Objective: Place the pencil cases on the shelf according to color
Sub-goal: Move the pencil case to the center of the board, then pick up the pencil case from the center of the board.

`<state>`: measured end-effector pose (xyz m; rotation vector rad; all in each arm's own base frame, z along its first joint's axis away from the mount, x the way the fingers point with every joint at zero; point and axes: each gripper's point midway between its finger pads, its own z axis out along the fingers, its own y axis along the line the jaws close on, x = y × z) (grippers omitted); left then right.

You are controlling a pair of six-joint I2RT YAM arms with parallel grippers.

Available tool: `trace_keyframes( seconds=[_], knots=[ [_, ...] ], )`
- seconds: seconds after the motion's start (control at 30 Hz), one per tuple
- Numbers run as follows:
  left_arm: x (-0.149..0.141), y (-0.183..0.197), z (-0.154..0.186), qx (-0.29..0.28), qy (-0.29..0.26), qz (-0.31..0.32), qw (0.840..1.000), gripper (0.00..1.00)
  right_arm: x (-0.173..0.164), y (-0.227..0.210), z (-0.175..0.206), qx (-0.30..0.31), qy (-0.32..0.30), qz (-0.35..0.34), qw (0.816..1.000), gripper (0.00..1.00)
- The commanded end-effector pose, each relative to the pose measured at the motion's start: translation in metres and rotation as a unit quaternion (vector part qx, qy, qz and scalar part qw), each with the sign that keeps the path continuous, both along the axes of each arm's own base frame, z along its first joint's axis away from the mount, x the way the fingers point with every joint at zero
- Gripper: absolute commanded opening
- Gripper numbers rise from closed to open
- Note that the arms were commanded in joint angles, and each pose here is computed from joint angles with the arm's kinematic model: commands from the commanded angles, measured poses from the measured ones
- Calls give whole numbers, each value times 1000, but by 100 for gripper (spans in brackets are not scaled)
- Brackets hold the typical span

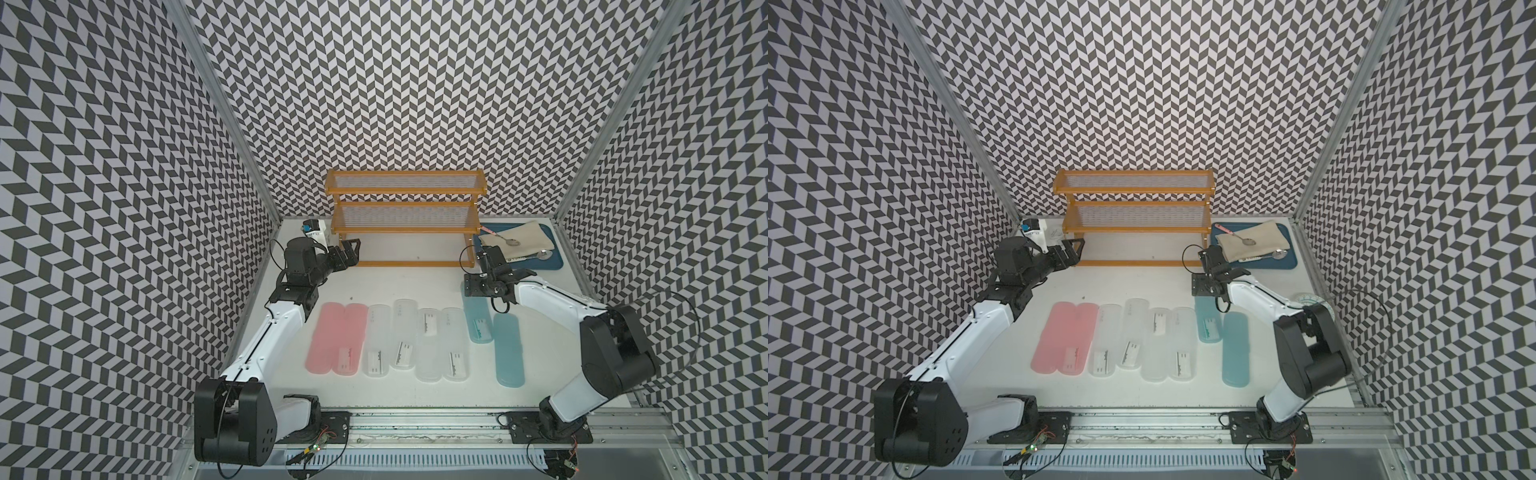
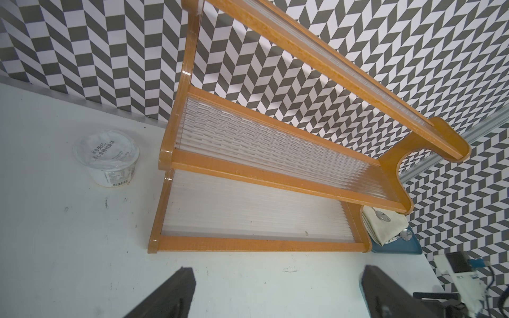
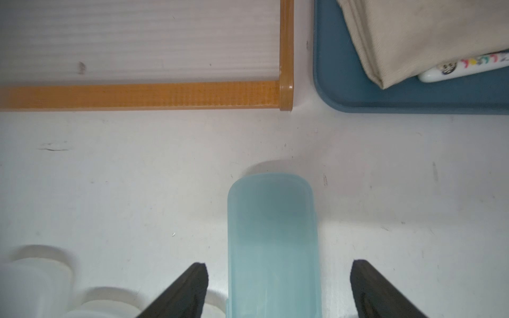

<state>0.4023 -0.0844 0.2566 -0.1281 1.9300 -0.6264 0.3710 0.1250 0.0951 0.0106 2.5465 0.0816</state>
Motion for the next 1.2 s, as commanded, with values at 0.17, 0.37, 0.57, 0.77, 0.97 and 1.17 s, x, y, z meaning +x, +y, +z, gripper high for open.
trace_keyframes(
  seconds=[0.17,0.37,0.57,0.77,0.97,1.17],
  knots=[
    [1,-8,11,-20,-19,-17,999,99,-75,4,-34,-3,65,28,998,86],
    [0,-11,4,-25,-10,-24,999,100,-80,10,-46,2,91,28,995,86],
    [2,-14,2,-28,-5,-31,999,100,-84,8,-62,-9,110,24,994,86],
    [2,-14,1,-29,-2,-31,999,100,-79,9,-68,-20,114,29,993,86],
    [3,-14,-1,-31,1,-30,999,100,-73,8,-78,-36,122,22,992,85],
    [3,-14,1,-27,0,-31,999,99,-65,9,-70,-33,104,12,994,81]
  ],
)
